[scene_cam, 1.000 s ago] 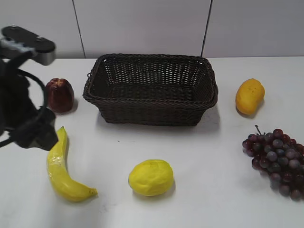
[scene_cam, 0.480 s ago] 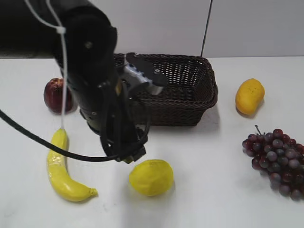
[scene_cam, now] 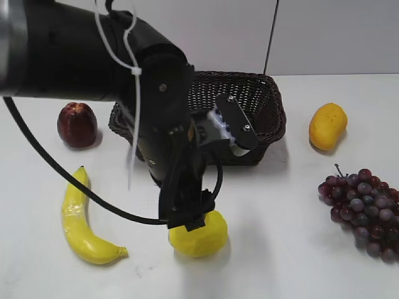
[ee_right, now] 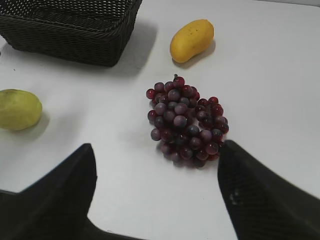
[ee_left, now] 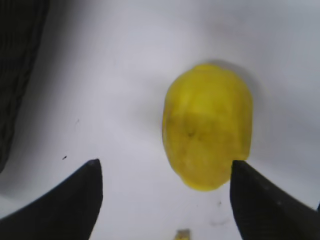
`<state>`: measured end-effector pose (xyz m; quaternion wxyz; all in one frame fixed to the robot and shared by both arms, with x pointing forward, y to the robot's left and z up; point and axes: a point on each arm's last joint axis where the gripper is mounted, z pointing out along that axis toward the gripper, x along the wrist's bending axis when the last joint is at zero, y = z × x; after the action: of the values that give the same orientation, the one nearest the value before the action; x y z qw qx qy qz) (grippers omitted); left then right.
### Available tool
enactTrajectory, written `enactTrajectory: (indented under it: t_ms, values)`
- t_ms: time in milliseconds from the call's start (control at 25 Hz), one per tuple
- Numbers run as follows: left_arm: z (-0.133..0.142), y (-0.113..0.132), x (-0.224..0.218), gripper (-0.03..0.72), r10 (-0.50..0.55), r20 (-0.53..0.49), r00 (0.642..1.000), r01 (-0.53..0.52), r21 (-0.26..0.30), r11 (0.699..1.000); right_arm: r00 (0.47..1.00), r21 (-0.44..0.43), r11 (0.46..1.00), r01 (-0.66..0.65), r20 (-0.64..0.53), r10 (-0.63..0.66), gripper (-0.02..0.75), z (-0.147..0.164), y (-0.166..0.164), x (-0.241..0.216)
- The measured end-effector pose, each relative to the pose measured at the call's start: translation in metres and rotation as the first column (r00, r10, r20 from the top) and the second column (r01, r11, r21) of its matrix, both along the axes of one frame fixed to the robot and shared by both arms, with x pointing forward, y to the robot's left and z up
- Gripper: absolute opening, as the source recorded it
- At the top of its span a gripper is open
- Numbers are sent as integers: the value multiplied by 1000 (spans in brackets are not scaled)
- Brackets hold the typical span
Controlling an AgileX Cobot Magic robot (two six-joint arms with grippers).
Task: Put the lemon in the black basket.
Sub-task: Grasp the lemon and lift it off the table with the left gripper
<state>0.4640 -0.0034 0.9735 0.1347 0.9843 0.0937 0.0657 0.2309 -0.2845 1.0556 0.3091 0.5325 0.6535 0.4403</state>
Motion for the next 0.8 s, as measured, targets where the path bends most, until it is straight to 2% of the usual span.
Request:
enactTrajectory:
  t_ms: [80, 240, 480, 800]
  values:
    - [-5, -3, 0, 589, 10, -20, 1000, -10, -15, 1000, 1000, 0, 1000, 0, 0, 0, 571, 0, 0, 0]
    - [-21, -8, 1, 589, 20, -58, 998, -21, -8, 1000, 1000, 0, 1000, 0, 0, 0, 571, 0, 0, 0]
    - [-33, -14, 4, 589, 36, -66, 997, -39, -31, 999, 1000, 0, 1000, 0, 0, 0, 571, 0, 0, 0]
    - [-55, -17, 3, 589, 65, -128, 990, -66, -8, 998, 1000, 0, 1000, 0, 0, 0, 571, 0, 0, 0]
